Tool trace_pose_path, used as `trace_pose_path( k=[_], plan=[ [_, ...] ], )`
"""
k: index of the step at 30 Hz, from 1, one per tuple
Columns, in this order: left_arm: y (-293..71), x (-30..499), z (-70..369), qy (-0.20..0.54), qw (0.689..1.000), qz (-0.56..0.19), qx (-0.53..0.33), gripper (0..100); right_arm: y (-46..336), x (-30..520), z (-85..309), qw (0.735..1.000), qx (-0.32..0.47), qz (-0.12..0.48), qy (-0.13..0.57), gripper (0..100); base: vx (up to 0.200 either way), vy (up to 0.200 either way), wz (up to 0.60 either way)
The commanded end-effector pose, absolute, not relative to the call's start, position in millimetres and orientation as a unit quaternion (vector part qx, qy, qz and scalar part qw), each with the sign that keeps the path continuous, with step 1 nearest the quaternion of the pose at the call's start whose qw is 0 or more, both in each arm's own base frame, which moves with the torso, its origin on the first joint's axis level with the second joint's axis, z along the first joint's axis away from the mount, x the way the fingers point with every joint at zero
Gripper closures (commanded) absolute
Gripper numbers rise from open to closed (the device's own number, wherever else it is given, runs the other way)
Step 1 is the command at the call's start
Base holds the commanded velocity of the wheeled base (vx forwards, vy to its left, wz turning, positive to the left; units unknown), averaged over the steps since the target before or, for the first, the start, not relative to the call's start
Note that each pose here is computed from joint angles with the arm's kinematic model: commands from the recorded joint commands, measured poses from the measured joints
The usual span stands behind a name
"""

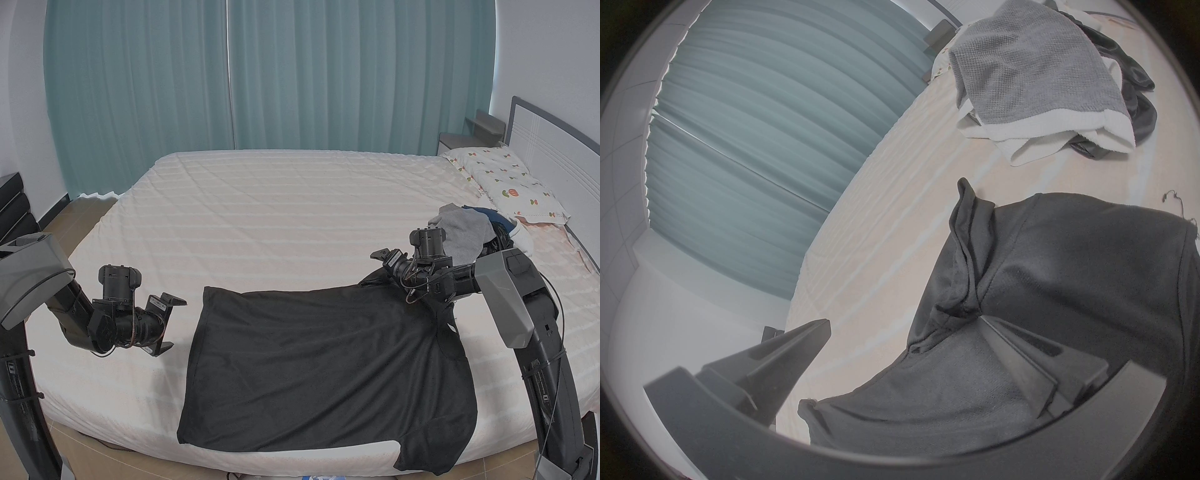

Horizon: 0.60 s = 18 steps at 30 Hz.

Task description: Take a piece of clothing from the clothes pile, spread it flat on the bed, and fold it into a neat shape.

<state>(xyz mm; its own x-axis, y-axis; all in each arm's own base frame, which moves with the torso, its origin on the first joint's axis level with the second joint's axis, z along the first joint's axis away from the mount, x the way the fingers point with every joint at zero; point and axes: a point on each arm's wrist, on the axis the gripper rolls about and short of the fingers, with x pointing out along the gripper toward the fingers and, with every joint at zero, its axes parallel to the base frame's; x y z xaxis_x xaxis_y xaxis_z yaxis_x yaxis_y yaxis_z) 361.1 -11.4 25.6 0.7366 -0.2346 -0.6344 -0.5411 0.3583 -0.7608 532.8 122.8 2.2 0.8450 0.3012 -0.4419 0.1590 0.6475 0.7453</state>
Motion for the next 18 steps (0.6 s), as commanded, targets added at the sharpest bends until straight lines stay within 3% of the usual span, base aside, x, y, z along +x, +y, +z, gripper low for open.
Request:
trace_pose_path(
  k=[1,18],
  plan=[
    [-11.6,360.0,23.4,0.351,0.747,0.104,-0.555,0,124.1,533.4,4.0,0.865,0.419,0.045,0.275,0,0.0,0.0,0.0],
    [-11.6,360.0,23.4,0.351,0.747,0.105,-0.555,0,135.4,533.7,-33.6,0.864,0.414,0.05,0.283,0,0.0,0.0,0.0]
  ],
)
